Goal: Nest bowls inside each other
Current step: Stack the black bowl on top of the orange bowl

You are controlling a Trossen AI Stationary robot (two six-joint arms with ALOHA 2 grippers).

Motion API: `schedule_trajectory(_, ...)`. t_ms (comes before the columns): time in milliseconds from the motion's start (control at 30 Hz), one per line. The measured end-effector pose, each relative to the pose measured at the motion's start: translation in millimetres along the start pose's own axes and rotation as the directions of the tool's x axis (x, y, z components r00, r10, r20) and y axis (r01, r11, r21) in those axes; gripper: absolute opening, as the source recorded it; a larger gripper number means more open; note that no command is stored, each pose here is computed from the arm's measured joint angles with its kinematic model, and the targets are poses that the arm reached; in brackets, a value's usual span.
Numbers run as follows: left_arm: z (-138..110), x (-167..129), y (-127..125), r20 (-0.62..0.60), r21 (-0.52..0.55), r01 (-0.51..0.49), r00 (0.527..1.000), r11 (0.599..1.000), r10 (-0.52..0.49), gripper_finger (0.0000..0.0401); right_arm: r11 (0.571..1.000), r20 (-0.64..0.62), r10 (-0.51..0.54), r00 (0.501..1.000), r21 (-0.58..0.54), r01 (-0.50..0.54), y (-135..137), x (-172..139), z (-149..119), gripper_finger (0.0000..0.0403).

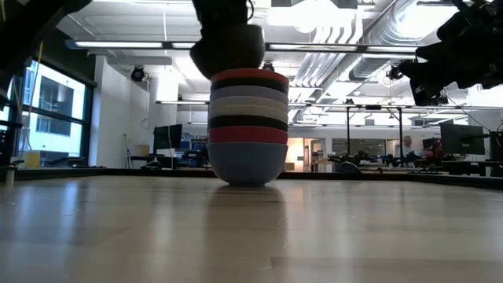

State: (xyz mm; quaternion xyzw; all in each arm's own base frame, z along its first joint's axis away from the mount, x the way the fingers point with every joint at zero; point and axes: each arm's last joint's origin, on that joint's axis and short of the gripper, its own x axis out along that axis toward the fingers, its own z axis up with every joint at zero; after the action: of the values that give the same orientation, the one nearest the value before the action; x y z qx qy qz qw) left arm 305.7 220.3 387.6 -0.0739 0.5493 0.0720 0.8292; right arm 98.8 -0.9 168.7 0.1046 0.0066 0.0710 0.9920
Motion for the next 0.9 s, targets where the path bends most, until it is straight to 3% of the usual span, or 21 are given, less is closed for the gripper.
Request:
schedule_trajectory(433, 16.9, 0.5, -2.0, 0.163, 0.072, 0.008, 0.986, 0.997, -0.02, 0.0, 1.0, 0.0, -0.005, 1.0, -0.008, 0.005, -0.2, 0.0, -0.1, 0.0161)
schedule_trajectory(900, 24.7, 45.9, -0.9, 0.02, 0.065, 0.035, 0.999, 0.997, -0.037, 0.0, 1.0, 0.0, -0.008, 1.0, -0.001, 0.008, -0.2, 0.0, -0.1, 0.0161)
